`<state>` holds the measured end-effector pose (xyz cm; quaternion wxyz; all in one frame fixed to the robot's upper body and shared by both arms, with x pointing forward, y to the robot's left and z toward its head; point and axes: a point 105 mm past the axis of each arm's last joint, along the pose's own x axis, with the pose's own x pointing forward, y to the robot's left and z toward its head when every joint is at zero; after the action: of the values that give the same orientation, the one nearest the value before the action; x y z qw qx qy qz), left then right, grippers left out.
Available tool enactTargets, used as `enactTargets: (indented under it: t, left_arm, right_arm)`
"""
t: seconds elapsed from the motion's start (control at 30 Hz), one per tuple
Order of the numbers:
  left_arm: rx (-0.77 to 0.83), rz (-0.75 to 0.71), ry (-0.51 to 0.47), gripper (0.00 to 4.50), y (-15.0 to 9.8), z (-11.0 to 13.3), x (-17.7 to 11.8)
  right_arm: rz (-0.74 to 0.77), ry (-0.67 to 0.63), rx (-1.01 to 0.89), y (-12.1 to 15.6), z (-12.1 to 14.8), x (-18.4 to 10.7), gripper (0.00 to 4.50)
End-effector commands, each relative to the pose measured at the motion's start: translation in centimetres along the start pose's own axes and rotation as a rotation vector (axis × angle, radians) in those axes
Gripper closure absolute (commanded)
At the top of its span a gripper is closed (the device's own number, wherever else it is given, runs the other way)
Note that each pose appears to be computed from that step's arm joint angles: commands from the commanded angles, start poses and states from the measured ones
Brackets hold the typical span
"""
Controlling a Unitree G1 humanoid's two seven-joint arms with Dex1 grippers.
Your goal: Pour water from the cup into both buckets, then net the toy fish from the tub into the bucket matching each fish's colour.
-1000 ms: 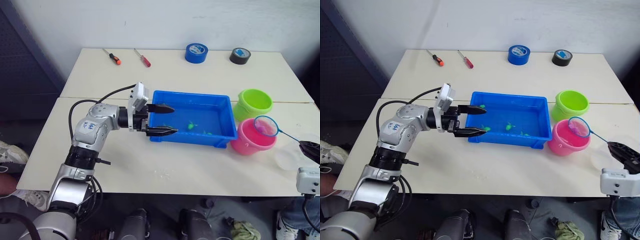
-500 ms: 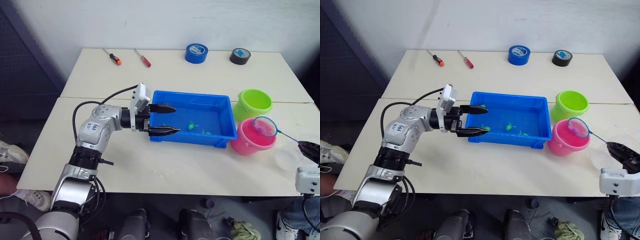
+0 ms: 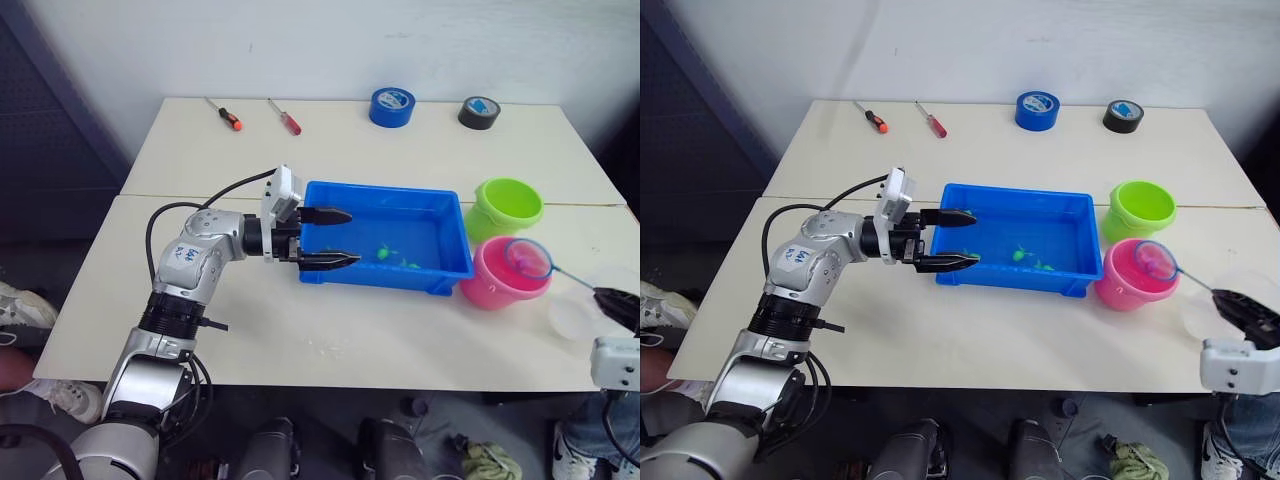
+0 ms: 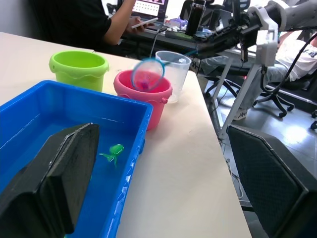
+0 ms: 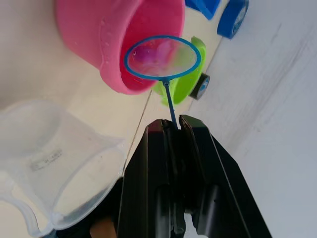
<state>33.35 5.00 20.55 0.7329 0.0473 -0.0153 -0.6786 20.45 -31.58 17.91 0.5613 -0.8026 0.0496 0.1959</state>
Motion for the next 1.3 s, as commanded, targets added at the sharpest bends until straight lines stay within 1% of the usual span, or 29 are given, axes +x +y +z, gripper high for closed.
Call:
enactTargets:
  t: [0.03,0.2,0.27,0.37,0.43,0.5,0.57,0.63,0.67,0.77,0.8,0.87,0.93,1.0,1.07,1.1,1.13,1.2,1.3]
  left_arm:
    - [0.045,-0.004,-0.025,0.02,-0.1,1.3,0.0]
    - [0.046,-0.003,-0.024,0.02,0.0,1.3,0.1]
    - [0.046,-0.005,-0.024,0.02,0.0,1.3,0.1]
    - [0.045,-0.009,-0.026,0.02,-0.1,1.3,0.2]
    - [0.045,-0.009,-0.027,0.02,-0.2,1.3,0.2]
    - [0.044,-0.007,-0.026,0.02,-0.2,1.3,0.2]
    - [0.043,-0.005,-0.025,0.02,-0.1,1.3,0.1]
    - [0.043,-0.004,-0.023,0.02,-0.1,1.3,0.0]
    - [0.043,-0.004,-0.023,0.02,-0.1,1.2,0.0]
    - [0.044,-0.005,-0.025,0.02,-0.1,1.3,0.2]
    - [0.045,-0.005,-0.028,0.02,0.0,1.3,0.3]
    - [0.045,-0.006,-0.032,0.02,0.0,1.4,0.4]
    - [0.045,-0.007,-0.034,0.02,-0.1,1.4,0.4]
    - [0.044,-0.006,-0.035,0.02,-0.1,1.3,0.4]
    - [0.044,-0.003,-0.037,0.02,0.0,1.3,0.4]
    - [0.045,-0.003,-0.038,0.02,0.0,1.3,0.4]
    - [0.045,-0.003,-0.038,0.02,-0.1,1.3,0.4]
    - [0.044,-0.004,-0.039,0.02,-0.1,1.3,0.4]
    - [0.046,-0.004,-0.041,0.02,-0.1,1.3,0.5]
  right_arm:
    - [-0.055,0.018,-0.003,-1.2,-0.4,-0.4,4.50]
    - [-0.118,0.110,0.004,-2.6,-2.7,-0.8,4.50]
    - [-0.132,0.111,0.018,-2.9,-2.9,-0.7,4.50]
    - [-0.075,0.002,0.023,-1.5,-0.4,0.1,4.50]
    - [-0.046,-0.018,0.027,-0.8,0.3,0.1,4.50]
    - [-0.063,0.017,0.028,-1.0,-0.3,-0.2,4.50]
    - [-0.118,0.090,0.021,-2.3,-1.8,-0.7,4.50]
    - [-0.136,0.113,-0.007,-3.2,-2.6,-1.1,4.50]
    - [-0.133,0.098,-0.019,-3.3,-2.3,-1.0,4.50]
    - [-0.079,0.002,-0.054,-2.4,-0.4,-0.6,4.50]
    - [-0.090,0.008,-0.047,-2.5,-0.5,-0.6,4.50]
    - [-0.133,0.078,-0.025,-3.2,-1.9,-0.8,4.50]
    - [-0.120,0.066,-0.004,-2.9,-1.8,-0.8,4.50]
    - [-0.009,-0.058,-0.047,-0.7,0.9,-0.4,4.50]
    - [-0.085,0.032,-0.036,-1.9,-0.6,-0.7,4.50]
    - [-0.142,0.096,-0.020,-3.1,-2.0,-1.0,4.50]
    - [-0.177,0.133,-0.009,-3.9,-2.9,-1.3,4.50]
    - [-0.176,0.130,-0.017,-4.2,-3.0,-1.2,4.50]
    - [-0.127,0.085,-0.021,-3.3,-2.2,-0.8,4.50]
